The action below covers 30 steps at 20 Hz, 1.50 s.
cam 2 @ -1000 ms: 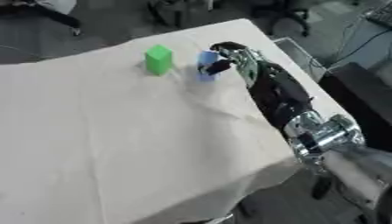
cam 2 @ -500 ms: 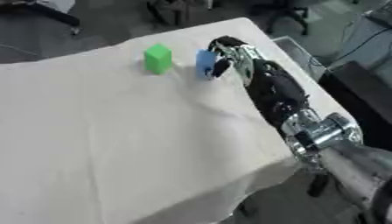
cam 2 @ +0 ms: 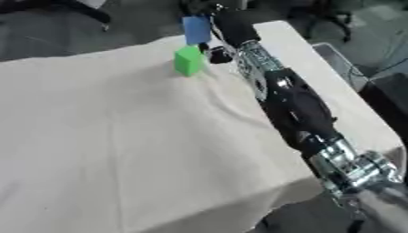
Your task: Pick up the objects with one hand, pass them to the other hand, and then place them into the box on the other side of the table.
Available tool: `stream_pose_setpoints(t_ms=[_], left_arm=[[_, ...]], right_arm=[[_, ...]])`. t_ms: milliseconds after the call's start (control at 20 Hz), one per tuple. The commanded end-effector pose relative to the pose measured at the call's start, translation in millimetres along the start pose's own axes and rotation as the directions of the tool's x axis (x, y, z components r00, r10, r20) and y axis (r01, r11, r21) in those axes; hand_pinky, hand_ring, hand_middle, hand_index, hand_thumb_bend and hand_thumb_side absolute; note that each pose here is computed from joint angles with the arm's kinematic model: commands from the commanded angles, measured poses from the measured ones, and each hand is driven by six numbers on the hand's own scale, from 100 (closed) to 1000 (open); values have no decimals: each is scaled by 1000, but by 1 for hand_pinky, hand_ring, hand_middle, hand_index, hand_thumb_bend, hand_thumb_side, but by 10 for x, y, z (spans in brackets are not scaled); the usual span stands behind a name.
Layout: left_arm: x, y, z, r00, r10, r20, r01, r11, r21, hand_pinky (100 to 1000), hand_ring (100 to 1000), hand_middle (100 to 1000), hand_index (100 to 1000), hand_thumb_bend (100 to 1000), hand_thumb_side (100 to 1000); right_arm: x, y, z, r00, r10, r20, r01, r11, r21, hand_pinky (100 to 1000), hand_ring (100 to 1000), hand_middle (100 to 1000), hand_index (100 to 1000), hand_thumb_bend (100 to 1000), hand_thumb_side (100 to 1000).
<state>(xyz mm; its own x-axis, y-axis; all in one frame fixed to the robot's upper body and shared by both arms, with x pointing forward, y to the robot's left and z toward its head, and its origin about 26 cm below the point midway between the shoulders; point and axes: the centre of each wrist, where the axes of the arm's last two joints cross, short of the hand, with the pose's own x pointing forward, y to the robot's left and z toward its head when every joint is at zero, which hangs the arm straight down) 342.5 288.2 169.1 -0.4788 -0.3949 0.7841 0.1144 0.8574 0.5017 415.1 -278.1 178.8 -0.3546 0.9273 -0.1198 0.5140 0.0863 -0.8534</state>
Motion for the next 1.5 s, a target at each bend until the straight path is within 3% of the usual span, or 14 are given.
stream_pose_setpoints(t_ms=[50,300,750,1100,1500], left_arm=[[-38,42,-68,999,22,-28,-23,999,-35,729,885,756,815,546,694],[-126,-84,-169,994,87,-62,-96,982,-161,737,916,789,828,584,700],[-193,-363,-301,978,195,-75,-209,911,-356,759,954,829,845,623,691],[-159,-510,-379,975,219,-41,-211,848,-486,774,981,852,864,622,655],[-158,-675,-459,973,227,-37,-214,834,-508,785,1000,876,875,633,629]], right_arm=[[552,-455,-137,969,-18,245,60,984,-165,766,663,536,599,331,100],[1200,-753,-127,870,-70,488,215,945,-248,764,652,538,605,341,100],[1737,-820,-155,724,-167,669,388,900,-196,759,644,545,610,293,100],[1887,-778,-168,663,-223,714,450,882,-143,753,639,546,608,245,100],[2023,-706,-172,602,-289,745,507,859,-76,738,632,545,603,175,100]])
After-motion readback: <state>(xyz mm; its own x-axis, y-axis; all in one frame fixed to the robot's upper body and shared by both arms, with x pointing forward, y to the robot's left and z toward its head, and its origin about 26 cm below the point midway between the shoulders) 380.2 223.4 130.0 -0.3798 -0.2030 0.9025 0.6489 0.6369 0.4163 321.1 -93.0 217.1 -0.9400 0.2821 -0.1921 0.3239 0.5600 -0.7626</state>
